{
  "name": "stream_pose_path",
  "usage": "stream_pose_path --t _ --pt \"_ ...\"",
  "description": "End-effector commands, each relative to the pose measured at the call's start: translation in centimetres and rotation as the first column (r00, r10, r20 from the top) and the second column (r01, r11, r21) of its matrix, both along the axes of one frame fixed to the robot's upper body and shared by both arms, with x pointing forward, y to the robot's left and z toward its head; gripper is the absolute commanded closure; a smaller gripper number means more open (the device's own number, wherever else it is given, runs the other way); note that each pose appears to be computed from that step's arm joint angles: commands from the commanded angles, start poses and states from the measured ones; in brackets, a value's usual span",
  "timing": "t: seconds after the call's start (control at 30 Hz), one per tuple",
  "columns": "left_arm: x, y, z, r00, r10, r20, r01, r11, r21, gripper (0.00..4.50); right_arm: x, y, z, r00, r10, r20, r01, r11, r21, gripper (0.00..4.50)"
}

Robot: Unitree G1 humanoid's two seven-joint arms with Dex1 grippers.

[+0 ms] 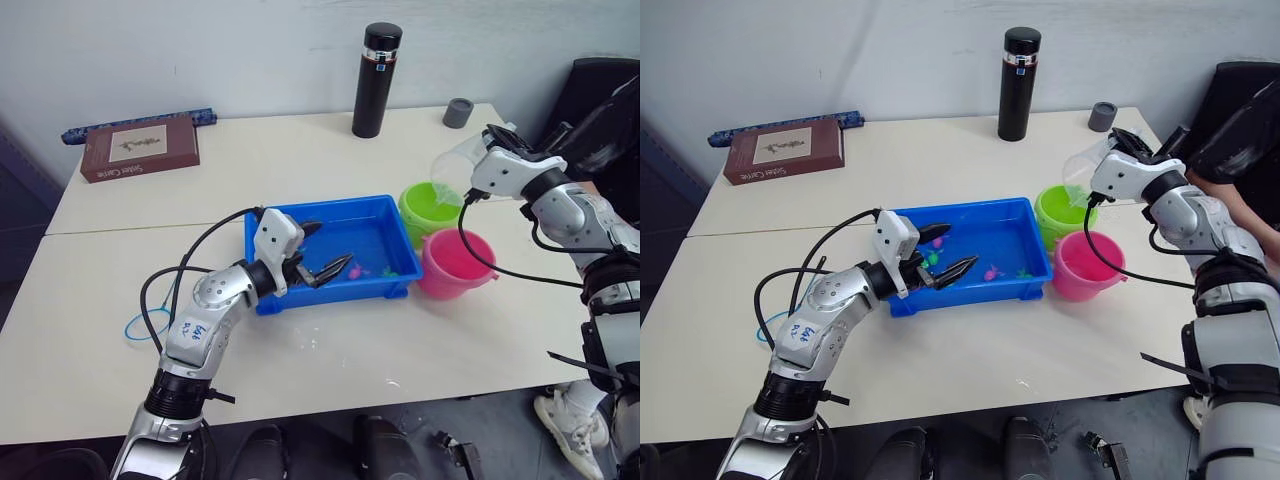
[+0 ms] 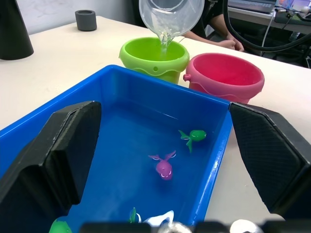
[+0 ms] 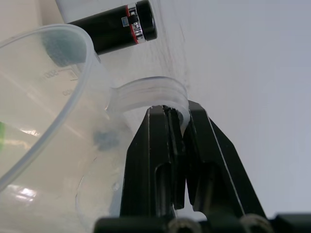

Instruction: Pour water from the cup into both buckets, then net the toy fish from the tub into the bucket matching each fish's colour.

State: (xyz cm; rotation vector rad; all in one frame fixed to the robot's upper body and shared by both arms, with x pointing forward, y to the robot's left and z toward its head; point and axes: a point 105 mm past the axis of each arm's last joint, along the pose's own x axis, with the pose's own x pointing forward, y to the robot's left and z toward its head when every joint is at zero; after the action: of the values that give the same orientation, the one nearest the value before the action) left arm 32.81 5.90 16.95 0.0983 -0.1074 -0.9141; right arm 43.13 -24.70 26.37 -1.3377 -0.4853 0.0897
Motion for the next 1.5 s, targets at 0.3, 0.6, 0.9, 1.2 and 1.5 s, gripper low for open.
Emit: stream_pose_path --t 0.3,0.6,0.9,1.2,1.5 --pt "-0.7 -0.2 1.1 0.999 -0.006 0.053 0.007 1.0 -0.013 0.0 -0.6 -0.2 3.0 0.993 -0.001 0.121 0.009 0.998 -0.059 4.44" --pt "-0.7 -0.2 1.1 0.999 -0.002 0.054 0.003 1.0 -0.014 0.0 -0.8 0.4 3.1 0.986 0.022 0.166 0.001 0.991 -0.136 4.44" --pt "-0.5 -0.1 1.2 0.999 0.004 0.054 -0.003 1.0 -0.016 0.0 0.0 -0.8 3.2 0.993 -0.043 0.106 0.041 0.999 0.029 4.44" --pt "-0.4 -0.3 1.1 0.999 -0.002 0.052 0.003 1.0 -0.018 0.0 0.6 -5.4 2.4 0.99 -0.077 -0.118 0.128 0.837 0.532 4.44" --pt "-0.2 -0.9 1.4 0.998 -0.024 0.052 0.025 0.999 -0.02 0.0 0.0 -8.5 0.7 0.969 0.139 -0.203 0.135 0.391 0.91 4.44"
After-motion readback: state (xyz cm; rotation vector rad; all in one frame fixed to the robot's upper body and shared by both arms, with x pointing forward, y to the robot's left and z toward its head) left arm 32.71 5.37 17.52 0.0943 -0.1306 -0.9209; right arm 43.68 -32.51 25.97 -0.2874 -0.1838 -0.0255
